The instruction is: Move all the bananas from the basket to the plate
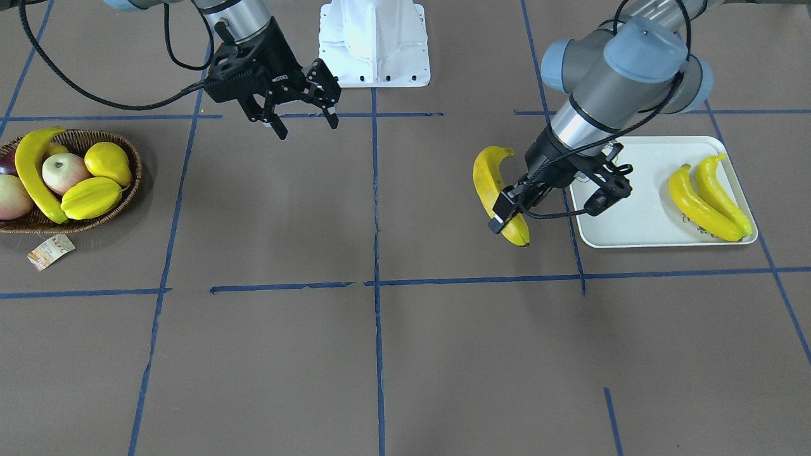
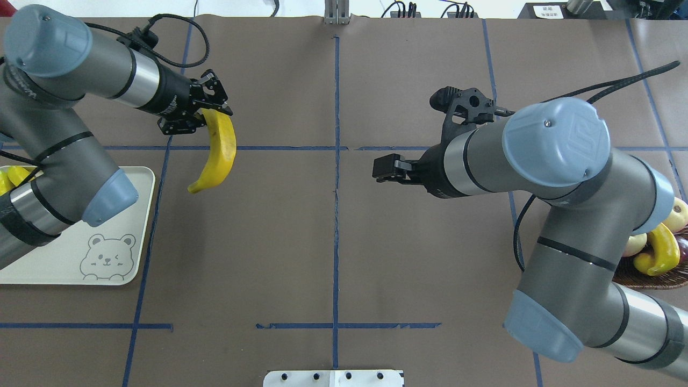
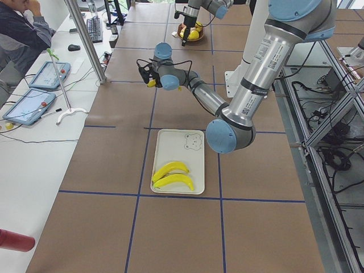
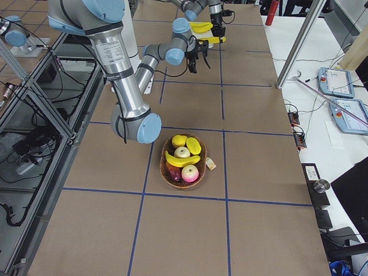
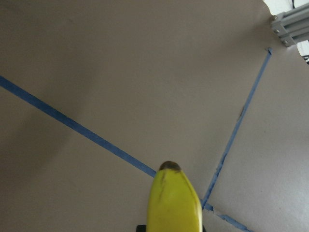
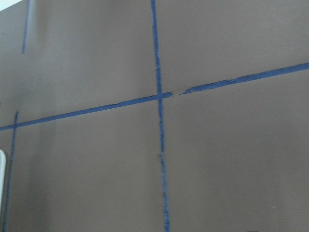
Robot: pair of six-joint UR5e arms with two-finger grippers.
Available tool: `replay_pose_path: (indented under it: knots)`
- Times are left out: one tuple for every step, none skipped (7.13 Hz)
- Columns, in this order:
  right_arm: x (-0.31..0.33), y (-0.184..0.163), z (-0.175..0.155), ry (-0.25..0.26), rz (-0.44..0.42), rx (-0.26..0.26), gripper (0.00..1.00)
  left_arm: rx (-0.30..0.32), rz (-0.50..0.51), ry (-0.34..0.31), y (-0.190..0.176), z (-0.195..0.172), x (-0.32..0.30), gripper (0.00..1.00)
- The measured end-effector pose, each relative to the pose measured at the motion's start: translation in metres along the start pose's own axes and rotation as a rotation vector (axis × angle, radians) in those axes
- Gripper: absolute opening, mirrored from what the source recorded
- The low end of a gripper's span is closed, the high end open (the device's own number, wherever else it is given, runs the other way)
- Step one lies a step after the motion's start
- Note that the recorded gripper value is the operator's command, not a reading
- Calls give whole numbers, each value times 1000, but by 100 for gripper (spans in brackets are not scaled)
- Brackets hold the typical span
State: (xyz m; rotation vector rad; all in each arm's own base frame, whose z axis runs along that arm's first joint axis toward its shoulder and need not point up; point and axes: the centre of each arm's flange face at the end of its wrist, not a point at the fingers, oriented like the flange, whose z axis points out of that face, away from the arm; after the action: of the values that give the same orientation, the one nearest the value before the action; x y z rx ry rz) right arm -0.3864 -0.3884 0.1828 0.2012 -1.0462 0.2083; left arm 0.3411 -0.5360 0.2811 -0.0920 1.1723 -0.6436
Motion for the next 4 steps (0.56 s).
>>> replay_pose_path:
  knots:
    - [12,-6,-6,32,-20,-7,99,14,1,-54,-14,-6,-30,0]
    - [21,-8,-7,49,-27,-15,99,32,-13,-109,-29,-9,-59,0]
    - [25,-9,-7,57,-29,-18,99,49,-30,-160,-44,-9,-89,1]
    - [27,-9,-7,61,-29,-20,99,65,-51,-217,-58,-8,-127,4]
